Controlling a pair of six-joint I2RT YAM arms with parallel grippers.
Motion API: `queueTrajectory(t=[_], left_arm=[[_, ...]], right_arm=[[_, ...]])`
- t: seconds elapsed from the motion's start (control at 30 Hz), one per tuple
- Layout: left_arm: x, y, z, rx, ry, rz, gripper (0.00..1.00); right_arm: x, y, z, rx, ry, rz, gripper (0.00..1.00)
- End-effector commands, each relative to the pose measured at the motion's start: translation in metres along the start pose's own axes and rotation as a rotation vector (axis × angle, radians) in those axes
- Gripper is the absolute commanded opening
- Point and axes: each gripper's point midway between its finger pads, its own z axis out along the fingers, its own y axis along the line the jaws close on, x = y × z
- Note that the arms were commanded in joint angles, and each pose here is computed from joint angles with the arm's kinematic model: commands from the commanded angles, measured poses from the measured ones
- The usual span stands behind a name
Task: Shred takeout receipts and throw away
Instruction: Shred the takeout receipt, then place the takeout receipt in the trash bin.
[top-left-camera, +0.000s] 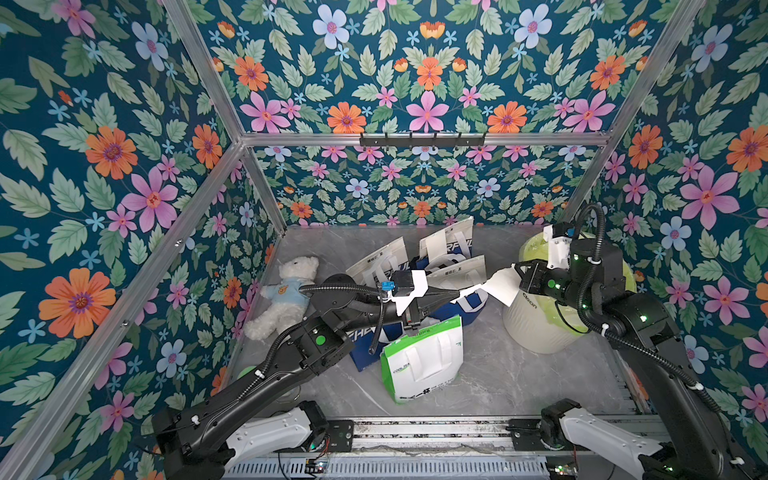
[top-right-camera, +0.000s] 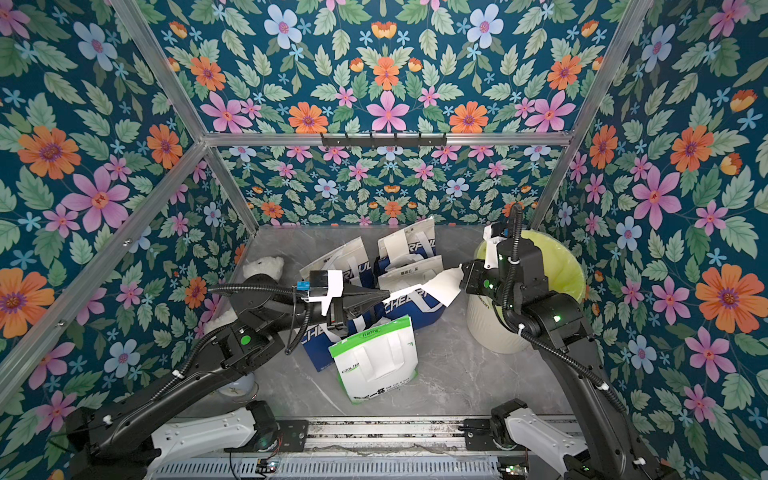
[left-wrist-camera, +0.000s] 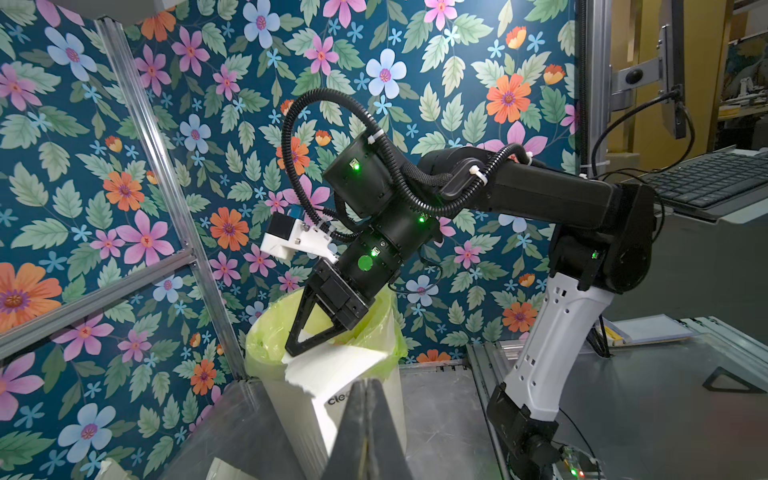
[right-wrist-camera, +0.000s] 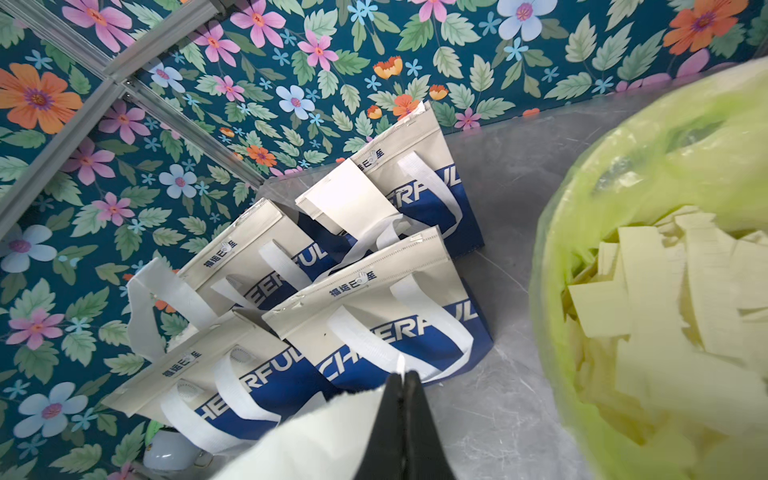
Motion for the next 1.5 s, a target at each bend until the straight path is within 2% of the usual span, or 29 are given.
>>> queueTrajectory(t=[0.0,0.13,0.27,0.43,0.53,0.67,0.77,0.83,0.97,1.03,1.07,1.1,1.13,1.27,1.47], left_arm=[[-0.013,0.002,-0.003,-0.017,-0.031,0.056,0.00],[-0.016,0.006,0.006,-0.009,-0.025,0.084,0.00],[-0.016,0.019,0.029,-0.001,-0.021,0.105,0.00],[-0.006,0.052,0.088,0.006,-0.029,0.081,0.00],[0.005,0.083,0.133,-0.023,-0.063,-0.004,0.00],[0.030,0.108,0.190,0.019,-0.126,-0.136,0.00],[0.054,0.113,0.226,0.072,-0.165,-0.242,0.00],[0.073,0.112,0.248,0.087,-0.148,-0.276,0.00],[0.121,0.104,0.274,0.066,-0.056,-0.257,0.01],[0.145,0.105,0.279,0.027,-0.007,-0.253,0.14],[0.158,0.105,0.281,0.010,0.020,-0.255,0.26],[0.169,0.106,0.282,-0.002,0.043,-0.264,0.45],[0.175,0.106,0.283,-0.007,0.055,-0.268,0.58],[0.178,0.099,0.286,-0.005,0.072,-0.242,0.99],[0.162,0.100,0.281,-0.020,0.085,-0.174,0.99]], right_arm=[[-0.003,-0.017,-0.012,0.090,-0.024,-0.041,0.00],[0.001,-0.030,-0.031,0.149,-0.041,-0.071,0.00],[0.008,-0.035,-0.051,0.155,-0.053,-0.081,0.00],[0.025,-0.025,-0.083,0.044,-0.092,-0.069,0.00],[0.041,-0.030,-0.098,0.025,-0.102,-0.059,0.00],[0.056,-0.030,-0.112,-0.022,-0.121,-0.049,0.00],[0.065,-0.017,-0.122,-0.117,-0.121,-0.051,0.00],[0.069,-0.013,-0.127,-0.146,-0.107,-0.054,0.00],[0.075,-0.013,-0.135,-0.151,-0.086,-0.067,0.00],[0.075,-0.014,-0.137,-0.148,-0.088,-0.067,0.00],[0.076,-0.013,-0.138,-0.150,-0.087,-0.067,0.00],[0.076,-0.014,-0.139,-0.149,-0.086,-0.069,0.00],[0.077,-0.014,-0.139,-0.148,-0.084,-0.069,0.00],[0.077,-0.015,-0.140,-0.139,-0.076,-0.074,0.00],[0.070,-0.018,-0.135,-0.106,-0.083,-0.057,0.00]])
